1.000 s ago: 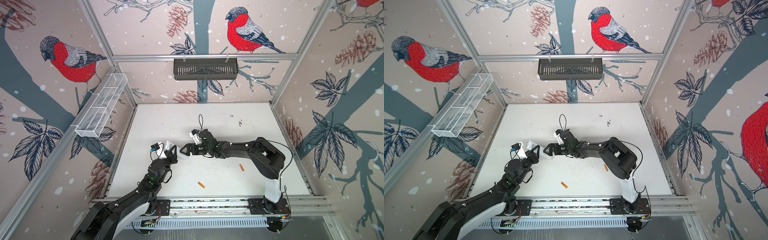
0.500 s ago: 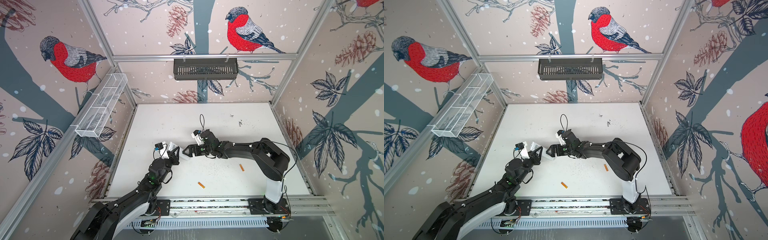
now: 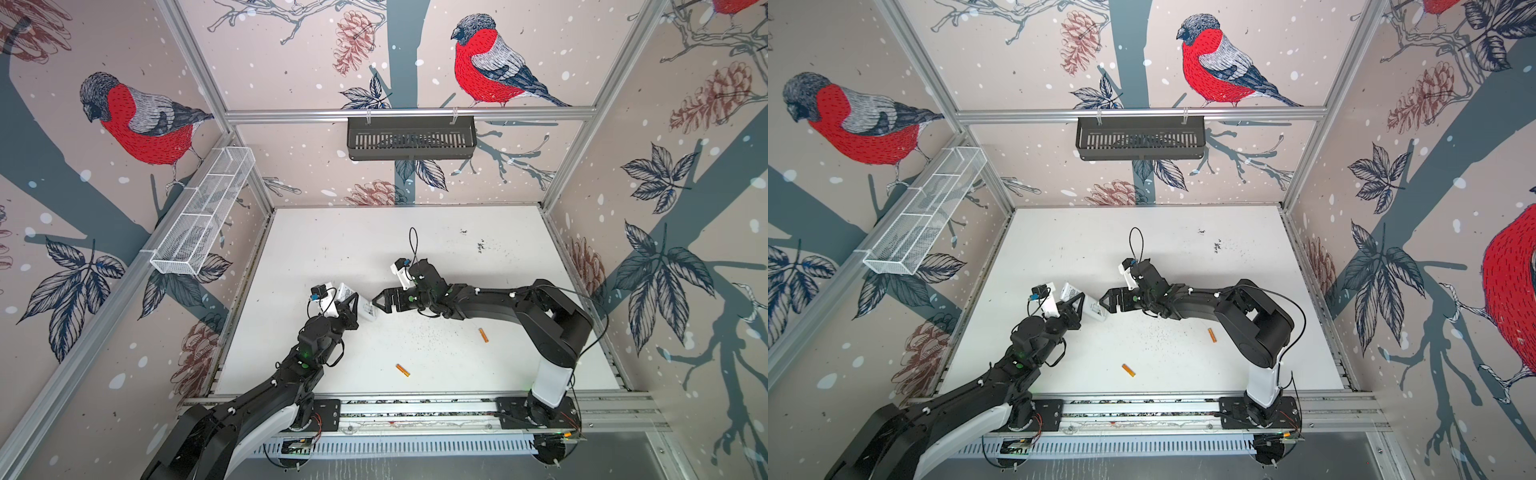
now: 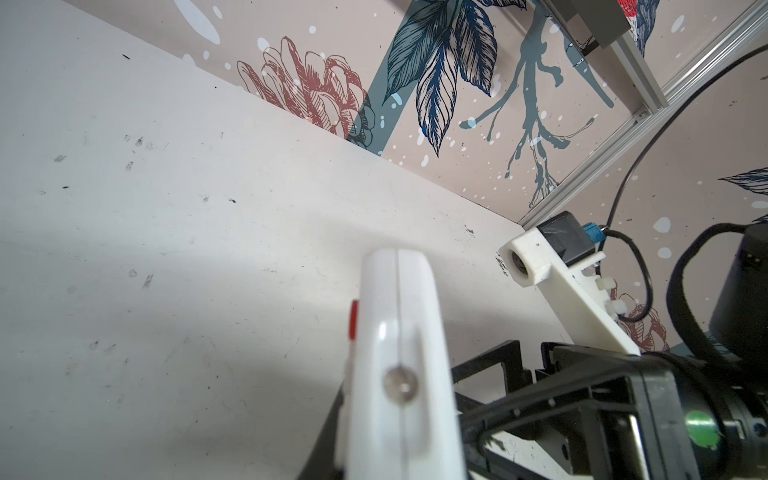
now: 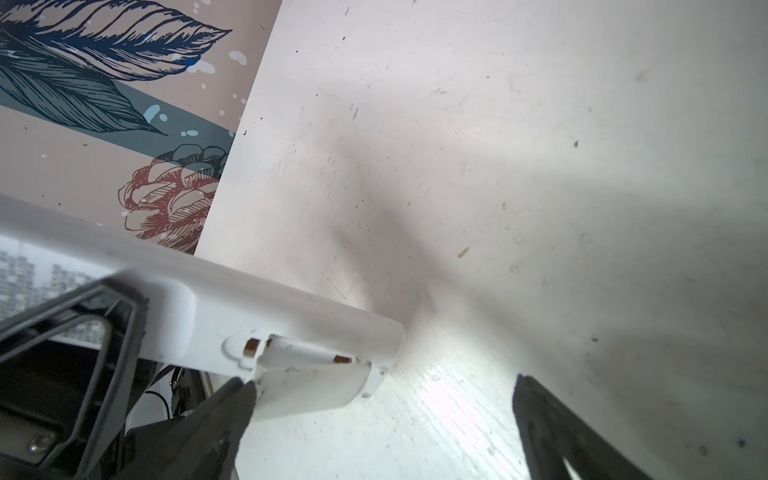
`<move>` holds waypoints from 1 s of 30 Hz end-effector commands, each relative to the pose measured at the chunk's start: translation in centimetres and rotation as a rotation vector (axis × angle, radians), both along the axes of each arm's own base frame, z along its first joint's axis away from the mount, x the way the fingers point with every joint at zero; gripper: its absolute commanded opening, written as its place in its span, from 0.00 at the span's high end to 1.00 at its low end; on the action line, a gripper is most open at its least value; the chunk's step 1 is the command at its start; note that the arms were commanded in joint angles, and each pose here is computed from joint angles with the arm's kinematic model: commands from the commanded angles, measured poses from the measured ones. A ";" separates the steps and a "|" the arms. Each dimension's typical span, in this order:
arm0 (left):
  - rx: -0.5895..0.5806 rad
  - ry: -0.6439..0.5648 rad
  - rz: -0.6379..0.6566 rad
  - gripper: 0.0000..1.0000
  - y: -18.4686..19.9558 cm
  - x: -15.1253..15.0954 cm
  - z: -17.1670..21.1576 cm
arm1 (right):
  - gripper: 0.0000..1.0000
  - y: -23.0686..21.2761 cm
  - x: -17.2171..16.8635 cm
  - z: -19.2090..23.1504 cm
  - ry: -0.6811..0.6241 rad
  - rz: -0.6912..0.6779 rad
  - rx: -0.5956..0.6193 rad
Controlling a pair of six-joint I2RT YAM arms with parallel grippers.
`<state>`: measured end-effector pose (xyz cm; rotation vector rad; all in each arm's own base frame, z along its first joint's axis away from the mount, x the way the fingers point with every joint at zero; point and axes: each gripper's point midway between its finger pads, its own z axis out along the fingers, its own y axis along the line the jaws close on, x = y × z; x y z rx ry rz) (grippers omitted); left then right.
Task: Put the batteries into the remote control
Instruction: 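Grip the battery cover with the right gripper and slide it off the remote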
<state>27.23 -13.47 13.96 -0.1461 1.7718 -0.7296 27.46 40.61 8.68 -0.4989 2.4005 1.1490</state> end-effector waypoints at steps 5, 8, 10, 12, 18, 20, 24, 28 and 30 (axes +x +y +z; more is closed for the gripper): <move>-0.085 -0.131 -0.041 1.00 -0.9 0.3 4.1 | 0.00 0.1 0.7 -0.3 -0.024 0.005 -0.047; -0.081 -0.130 -0.044 1.00 -1.0 0.3 4.1 | 0.00 0.2 0.8 0.2 -0.031 0.004 -0.034; -0.075 -0.128 -0.042 1.00 -1.0 0.3 3.9 | 0.00 0.2 0.9 0.8 -0.044 0.002 -0.019; -0.073 -0.121 -0.035 1.00 -0.9 0.4 3.7 | 0.01 0.1 1.0 1.5 -0.062 0.002 -0.001; -0.076 -0.106 -0.029 1.00 -0.9 0.6 3.3 | 0.00 0.0 0.6 3.5 -0.111 0.037 0.062; -0.080 -0.104 -0.032 1.00 -1.0 0.7 3.3 | 0.01 -0.1 0.5 4.0 -0.123 0.047 0.076; -0.089 -0.104 -0.040 1.00 -1.2 0.7 3.4 | 0.01 -0.1 0.0 4.8 -0.154 0.081 0.100; -0.096 -0.116 -0.058 1.00 -1.5 0.6 3.9 | 0.00 0.0 -0.7 5.1 -0.188 0.137 0.116; -0.095 -0.128 -0.085 1.00 -1.9 0.5 4.5 | 0.02 0.0 -1.1 5.2 -0.214 0.172 0.121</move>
